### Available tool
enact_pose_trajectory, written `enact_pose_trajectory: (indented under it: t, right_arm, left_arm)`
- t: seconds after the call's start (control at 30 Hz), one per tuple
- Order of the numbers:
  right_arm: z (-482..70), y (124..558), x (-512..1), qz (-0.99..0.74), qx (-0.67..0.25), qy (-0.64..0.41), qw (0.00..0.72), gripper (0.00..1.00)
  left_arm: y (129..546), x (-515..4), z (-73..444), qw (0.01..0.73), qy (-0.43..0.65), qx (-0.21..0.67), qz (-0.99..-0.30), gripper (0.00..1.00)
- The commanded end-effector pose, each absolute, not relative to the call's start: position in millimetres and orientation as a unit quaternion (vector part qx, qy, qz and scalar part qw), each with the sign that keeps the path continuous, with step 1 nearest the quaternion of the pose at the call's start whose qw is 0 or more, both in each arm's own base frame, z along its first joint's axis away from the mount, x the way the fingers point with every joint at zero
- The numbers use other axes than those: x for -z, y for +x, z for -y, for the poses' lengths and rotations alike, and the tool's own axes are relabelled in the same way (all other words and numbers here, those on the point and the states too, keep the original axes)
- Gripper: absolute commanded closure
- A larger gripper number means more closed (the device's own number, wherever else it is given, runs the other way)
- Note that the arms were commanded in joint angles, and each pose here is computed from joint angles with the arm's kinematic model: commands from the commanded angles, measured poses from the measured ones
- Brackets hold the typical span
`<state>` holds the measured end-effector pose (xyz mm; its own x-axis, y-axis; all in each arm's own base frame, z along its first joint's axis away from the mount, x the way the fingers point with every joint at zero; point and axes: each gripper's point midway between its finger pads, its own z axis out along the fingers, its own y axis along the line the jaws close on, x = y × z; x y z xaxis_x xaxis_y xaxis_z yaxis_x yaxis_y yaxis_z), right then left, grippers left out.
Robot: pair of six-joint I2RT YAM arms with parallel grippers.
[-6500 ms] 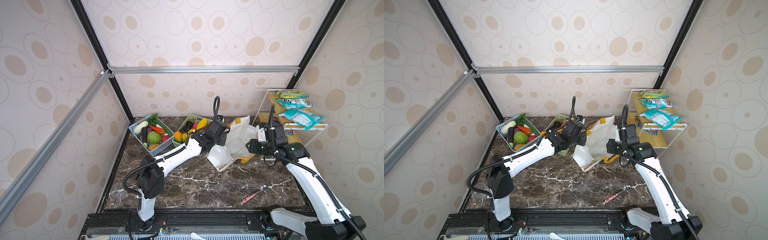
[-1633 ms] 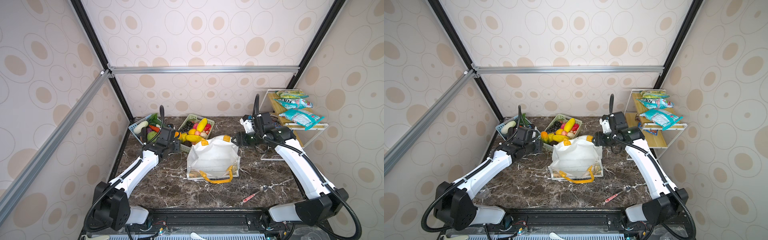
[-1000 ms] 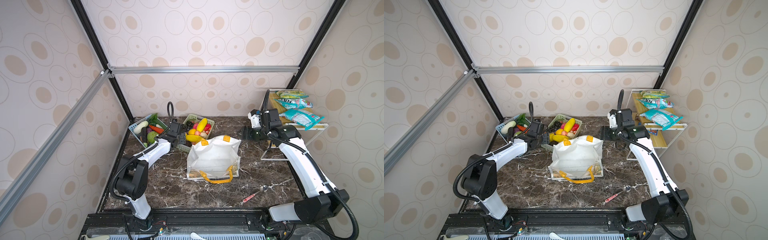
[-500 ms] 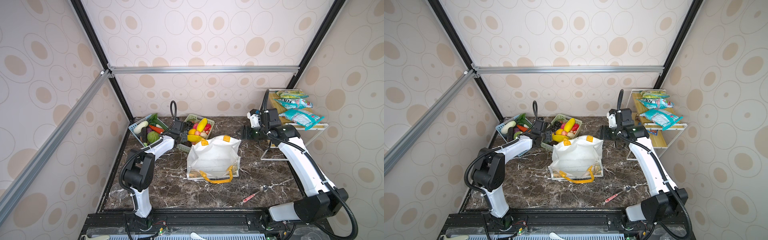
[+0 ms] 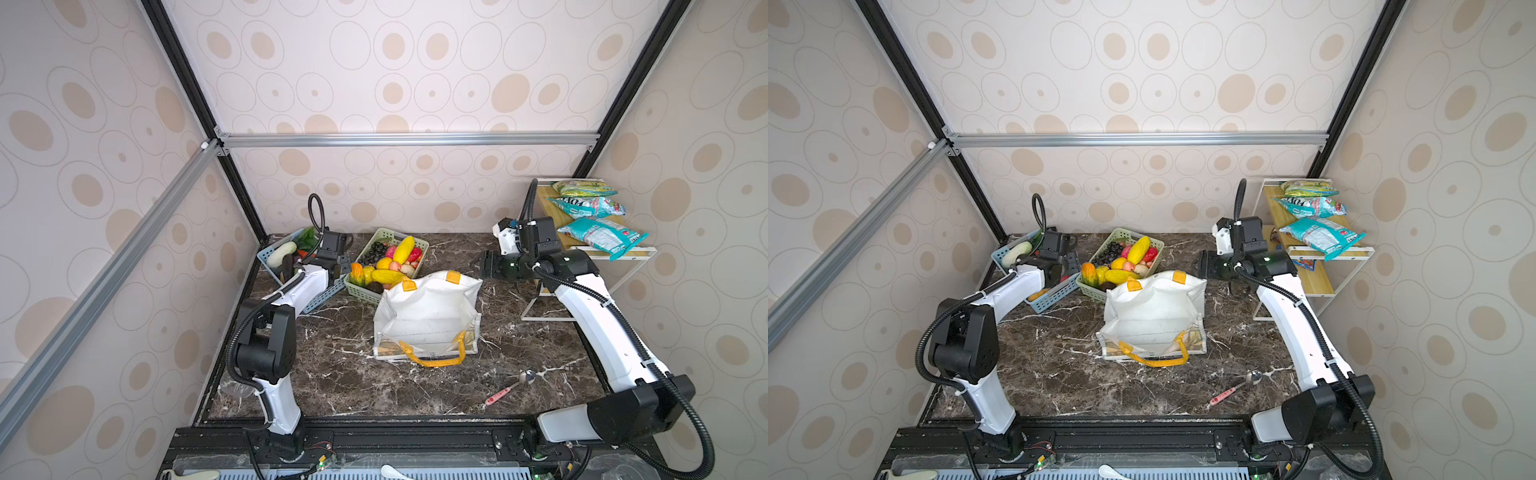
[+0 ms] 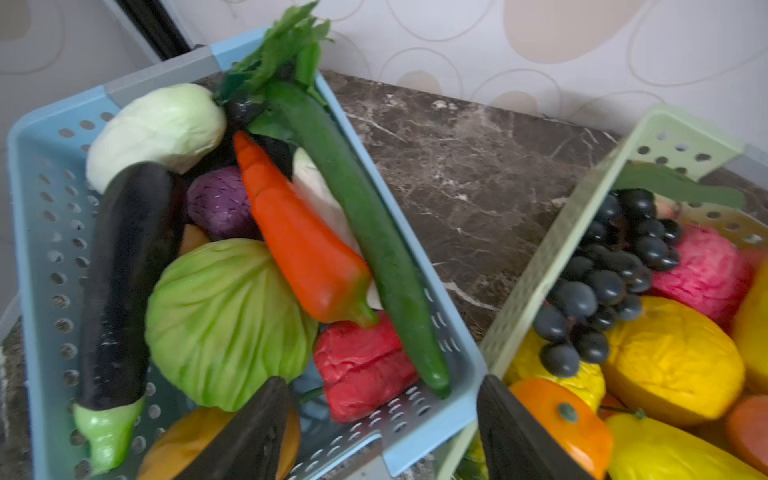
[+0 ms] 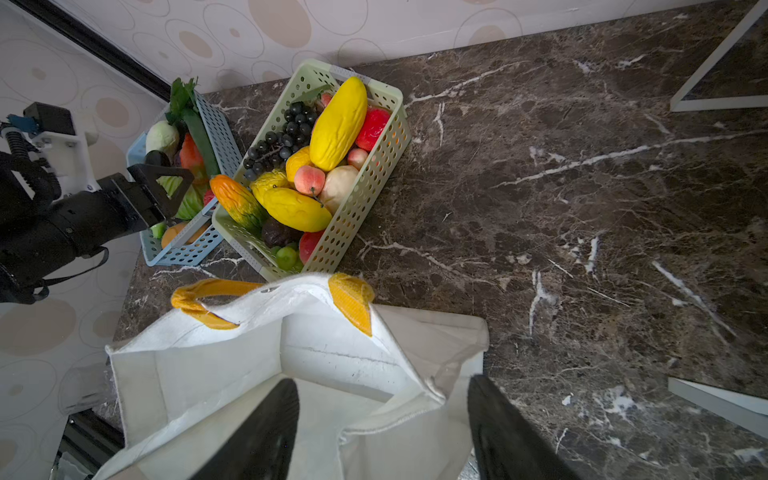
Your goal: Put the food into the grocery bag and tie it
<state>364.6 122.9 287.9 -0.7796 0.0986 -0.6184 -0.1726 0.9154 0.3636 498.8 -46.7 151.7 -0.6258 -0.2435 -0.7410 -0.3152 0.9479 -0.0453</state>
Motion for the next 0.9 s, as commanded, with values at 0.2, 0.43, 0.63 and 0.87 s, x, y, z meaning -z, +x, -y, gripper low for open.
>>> enact_pose_trajectory:
  t: [0.2,0.43,0.63,0.87]
  right_arm:
    - [-126.2,369.3,-283.4,-0.921,-0.215,-0.02,0.324,0.33]
    - [-127.8,370.7,-284.4,-0.92,-0.219,-0.02,0.324,0.33]
    - [-128.2,369.6,-284.8,-0.92,-0.221,-0.02,0.322,0.33]
    - [-127.2,368.6,-284.2,-0.921,-0.218,-0.02,0.321,0.33]
  left_arm:
    - [506.2,-152.7,8.3,0.404,-0.28,-0.047,-0.87,0.3]
    - [521.8,-157.0,14.0,0.427,-0.304,0.005,-0.852,0.35]
    - [543.0,-165.6,10.3,0.435,-0.311,0.016,-0.845,0.4]
    - [568.6,-159.2,0.9,0.432,-0.311,0.037,-0.846,0.42]
